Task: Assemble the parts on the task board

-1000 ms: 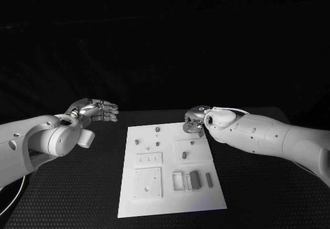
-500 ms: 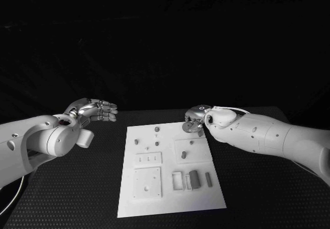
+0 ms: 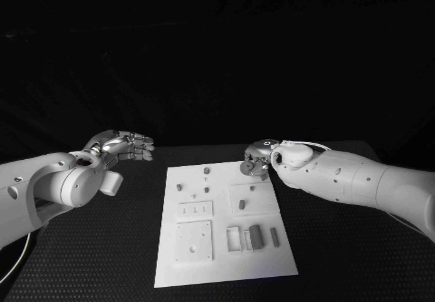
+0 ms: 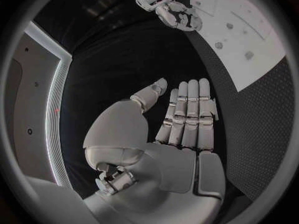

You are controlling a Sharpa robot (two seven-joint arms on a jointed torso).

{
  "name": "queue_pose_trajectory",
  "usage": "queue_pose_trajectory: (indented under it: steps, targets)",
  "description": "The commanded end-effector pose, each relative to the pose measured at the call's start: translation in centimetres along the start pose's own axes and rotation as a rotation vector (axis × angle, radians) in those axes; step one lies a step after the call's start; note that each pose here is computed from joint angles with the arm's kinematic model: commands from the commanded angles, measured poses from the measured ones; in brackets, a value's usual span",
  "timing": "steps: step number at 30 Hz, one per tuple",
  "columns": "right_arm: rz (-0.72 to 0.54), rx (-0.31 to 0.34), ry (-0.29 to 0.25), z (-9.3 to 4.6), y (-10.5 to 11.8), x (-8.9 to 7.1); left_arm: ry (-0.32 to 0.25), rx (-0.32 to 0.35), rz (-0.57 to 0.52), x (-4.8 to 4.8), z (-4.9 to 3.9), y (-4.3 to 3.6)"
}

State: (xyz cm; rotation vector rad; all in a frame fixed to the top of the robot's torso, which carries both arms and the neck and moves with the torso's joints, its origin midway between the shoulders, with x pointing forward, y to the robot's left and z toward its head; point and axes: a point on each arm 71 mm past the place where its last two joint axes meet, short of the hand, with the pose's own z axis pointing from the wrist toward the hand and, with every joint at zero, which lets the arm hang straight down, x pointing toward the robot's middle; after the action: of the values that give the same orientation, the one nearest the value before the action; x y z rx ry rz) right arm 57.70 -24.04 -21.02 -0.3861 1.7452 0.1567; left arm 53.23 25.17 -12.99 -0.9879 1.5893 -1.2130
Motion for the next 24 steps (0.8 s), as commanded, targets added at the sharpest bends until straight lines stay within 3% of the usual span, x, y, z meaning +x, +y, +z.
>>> queue_pose_trajectory:
  steps: [1,11,24]
  targets:
    - [0.001,-0.009,0.034,0.05,0.20,0.26,0.013,0.010,0.000,0.14,0.00,-0.13]
    - [-0.007,0.002,0.071,0.25,-0.36,0.51,0.013,0.009,0.000,0.13,0.01,-0.12]
    - [-0.015,-0.007,0.080,0.55,0.14,0.49,0.015,0.010,0.000,0.20,0.04,-0.15]
